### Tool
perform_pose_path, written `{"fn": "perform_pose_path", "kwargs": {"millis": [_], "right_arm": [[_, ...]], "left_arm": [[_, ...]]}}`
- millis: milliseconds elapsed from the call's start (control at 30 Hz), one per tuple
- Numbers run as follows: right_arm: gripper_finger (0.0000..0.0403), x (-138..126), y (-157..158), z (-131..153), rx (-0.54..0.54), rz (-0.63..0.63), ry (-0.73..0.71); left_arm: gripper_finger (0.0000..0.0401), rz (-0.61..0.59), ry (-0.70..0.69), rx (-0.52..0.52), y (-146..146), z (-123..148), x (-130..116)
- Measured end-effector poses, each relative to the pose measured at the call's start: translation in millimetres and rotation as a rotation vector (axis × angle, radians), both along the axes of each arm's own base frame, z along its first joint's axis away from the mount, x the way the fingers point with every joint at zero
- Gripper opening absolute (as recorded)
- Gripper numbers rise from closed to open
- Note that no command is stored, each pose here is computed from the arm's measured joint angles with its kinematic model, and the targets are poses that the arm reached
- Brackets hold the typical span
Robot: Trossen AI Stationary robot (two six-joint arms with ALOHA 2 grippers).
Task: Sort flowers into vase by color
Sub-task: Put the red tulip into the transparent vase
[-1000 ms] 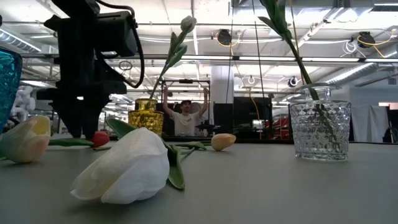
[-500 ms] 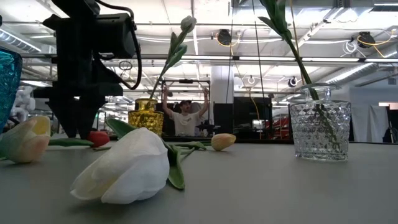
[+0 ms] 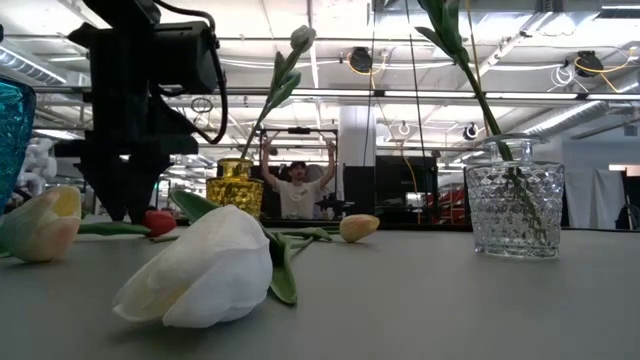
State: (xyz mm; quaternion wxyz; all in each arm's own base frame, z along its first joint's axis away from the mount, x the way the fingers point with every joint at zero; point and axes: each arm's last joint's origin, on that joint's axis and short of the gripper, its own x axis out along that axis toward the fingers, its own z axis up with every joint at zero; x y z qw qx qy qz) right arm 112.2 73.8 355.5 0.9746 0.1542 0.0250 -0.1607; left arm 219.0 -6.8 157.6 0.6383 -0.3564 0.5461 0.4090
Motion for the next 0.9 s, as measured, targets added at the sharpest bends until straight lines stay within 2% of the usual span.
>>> {"fn": "perform_pose_path", "kwargs": {"millis": [567,900], "right_arm": [[0.0183,-0.1,0.0,-0.4,0.0,0.001,0.003],[0.0183,0.0,0.0,-0.3,0.001,0.003,0.002]], "left_arm": [[0.0171,-0.016,0.003,-0.016,-4.9,-3.9,2.5],[0.0171,-0.02,0.002,0.031,-3.6,-3.7,2.5]]}}
